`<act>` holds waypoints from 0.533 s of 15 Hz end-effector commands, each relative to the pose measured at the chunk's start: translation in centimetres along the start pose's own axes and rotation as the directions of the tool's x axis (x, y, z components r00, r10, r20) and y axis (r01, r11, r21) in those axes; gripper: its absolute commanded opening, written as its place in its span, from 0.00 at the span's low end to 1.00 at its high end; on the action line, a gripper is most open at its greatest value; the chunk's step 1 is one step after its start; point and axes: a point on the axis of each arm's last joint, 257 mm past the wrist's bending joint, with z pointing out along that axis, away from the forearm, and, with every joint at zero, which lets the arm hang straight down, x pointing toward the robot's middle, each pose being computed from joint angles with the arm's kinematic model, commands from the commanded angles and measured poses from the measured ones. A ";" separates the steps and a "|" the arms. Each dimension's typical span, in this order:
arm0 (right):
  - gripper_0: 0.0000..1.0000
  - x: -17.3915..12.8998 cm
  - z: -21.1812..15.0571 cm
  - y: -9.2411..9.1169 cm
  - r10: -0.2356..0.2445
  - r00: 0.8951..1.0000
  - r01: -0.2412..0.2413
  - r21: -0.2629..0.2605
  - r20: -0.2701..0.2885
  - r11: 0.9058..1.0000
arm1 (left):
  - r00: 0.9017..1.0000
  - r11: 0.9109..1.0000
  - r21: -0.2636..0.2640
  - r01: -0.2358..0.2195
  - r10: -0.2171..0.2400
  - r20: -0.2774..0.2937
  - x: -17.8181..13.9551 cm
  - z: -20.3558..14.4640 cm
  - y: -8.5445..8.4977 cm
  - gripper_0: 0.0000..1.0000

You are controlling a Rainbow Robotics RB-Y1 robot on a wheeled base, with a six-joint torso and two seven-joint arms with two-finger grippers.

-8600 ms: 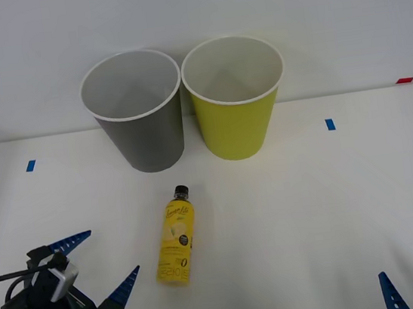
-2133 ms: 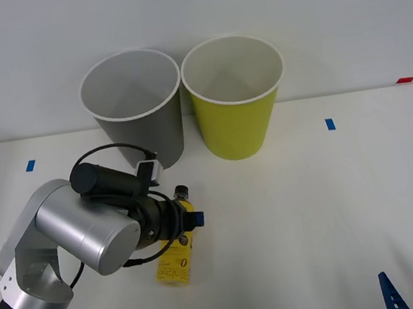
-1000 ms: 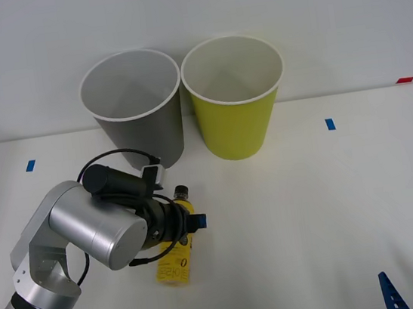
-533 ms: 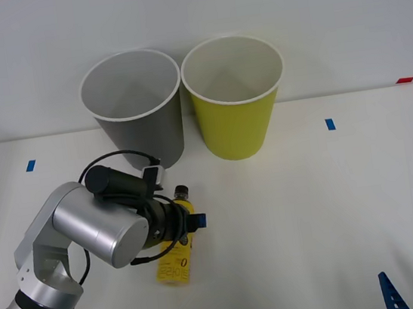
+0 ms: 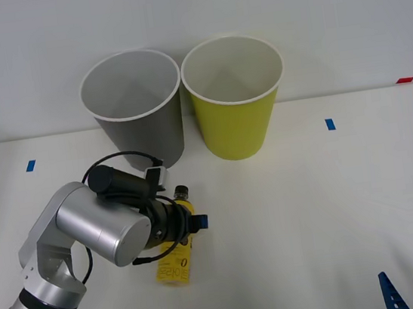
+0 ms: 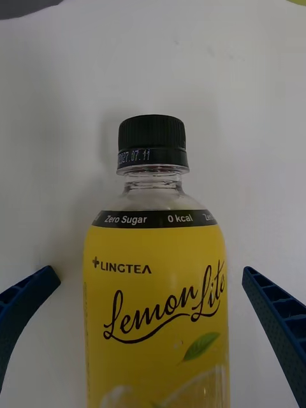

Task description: Put cans in the gray bin and PET bottles in the light green bin.

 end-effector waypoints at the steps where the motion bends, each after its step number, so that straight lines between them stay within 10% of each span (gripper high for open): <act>1: 1.00 0.0 0.0 0.0 0.000 1.000 0.000 0.000 0.000 1.000 | 1.000 1.000 0.004 -0.001 0.001 0.006 -0.5 0.8 0.2 1.00; 8: 1.00 0.0 0.0 0.0 0.000 1.000 0.000 0.000 0.000 1.000 | 1.000 0.999 0.033 0.002 -0.001 -0.016 0.1 0.9 -0.5 1.00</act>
